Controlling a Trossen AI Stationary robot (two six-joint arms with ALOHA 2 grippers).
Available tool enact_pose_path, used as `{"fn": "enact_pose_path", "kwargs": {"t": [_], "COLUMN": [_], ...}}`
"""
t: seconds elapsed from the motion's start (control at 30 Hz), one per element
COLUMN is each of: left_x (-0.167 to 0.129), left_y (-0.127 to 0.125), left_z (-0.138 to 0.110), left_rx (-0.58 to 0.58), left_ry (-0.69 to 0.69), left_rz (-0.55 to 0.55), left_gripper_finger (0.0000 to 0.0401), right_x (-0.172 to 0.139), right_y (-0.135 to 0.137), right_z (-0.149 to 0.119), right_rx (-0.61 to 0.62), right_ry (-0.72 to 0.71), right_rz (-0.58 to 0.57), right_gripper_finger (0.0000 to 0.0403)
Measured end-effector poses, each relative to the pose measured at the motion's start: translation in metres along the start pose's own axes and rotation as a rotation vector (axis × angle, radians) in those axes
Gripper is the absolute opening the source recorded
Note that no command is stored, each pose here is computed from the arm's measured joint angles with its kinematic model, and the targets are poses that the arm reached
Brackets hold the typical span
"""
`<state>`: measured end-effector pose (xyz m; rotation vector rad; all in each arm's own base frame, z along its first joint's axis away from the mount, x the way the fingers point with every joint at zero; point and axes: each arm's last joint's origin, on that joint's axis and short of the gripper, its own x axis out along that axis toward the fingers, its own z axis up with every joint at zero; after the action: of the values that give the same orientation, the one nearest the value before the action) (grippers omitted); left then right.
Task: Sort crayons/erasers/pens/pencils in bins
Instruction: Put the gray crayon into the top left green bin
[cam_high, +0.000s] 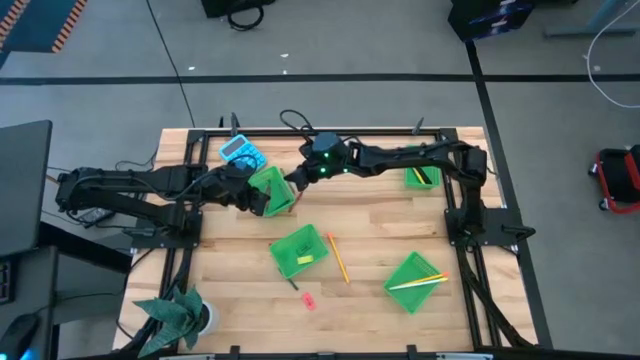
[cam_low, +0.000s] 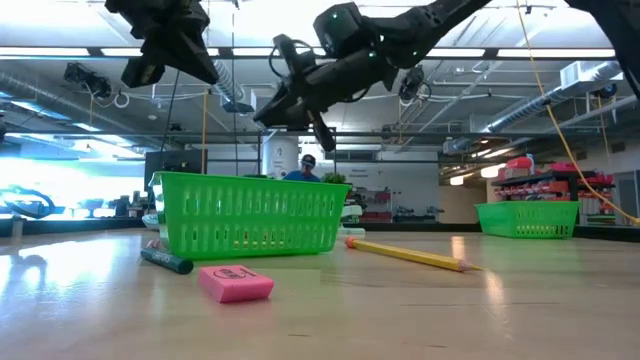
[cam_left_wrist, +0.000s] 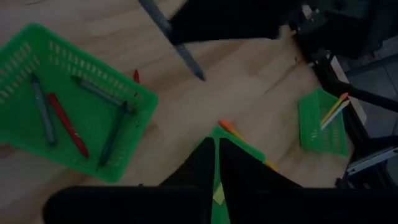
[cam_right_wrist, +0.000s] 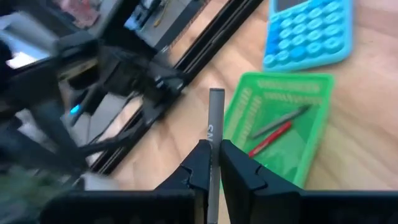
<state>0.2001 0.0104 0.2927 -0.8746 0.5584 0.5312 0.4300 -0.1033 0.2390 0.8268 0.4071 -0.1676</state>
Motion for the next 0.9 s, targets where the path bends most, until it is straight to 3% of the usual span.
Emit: {"fn": "enact_pose_path", "kwargs": {"t": [0.13, 0.3, 0.47, 0.7, 0.9], "left_x": [0.0, 0.005, 0.005, 0.007, 0.021], "left_y": [0.001, 0.005, 0.014, 0.012, 0.008], "left_z": [0.001, 0.004, 0.015, 0.039, 0.042], "left_rx": [0.002, -0.001, -0.173, -0.346, -0.414], "left_ry": [-0.047, -0.117, -0.205, -0.345, -0.33], "left_rz": [0.031, 0.116, 0.173, 0.064, 0.024], "left_gripper_finger": [0.0033, 0.0024, 0.0034, 0.0091, 0.0163], "right_x": [0.007, 0.015, 0.011, 0.006, 0.005], "right_y": [-0.004, -0.013, -0.004, 0.001, 0.0], "right_z": [0.001, -0.006, -0.005, -0.002, 0.0], "right_rx": [-0.038, -0.036, -0.112, -0.097, -0.095], "right_ry": [-0.07, -0.035, -0.02, -0.02, -0.028], "right_rz": [-0.037, -0.049, 0.011, 0.03, 0.033], "right_gripper_finger": [0.0035, 0.0035, 0.0035, 0.0035, 0.0035]}}
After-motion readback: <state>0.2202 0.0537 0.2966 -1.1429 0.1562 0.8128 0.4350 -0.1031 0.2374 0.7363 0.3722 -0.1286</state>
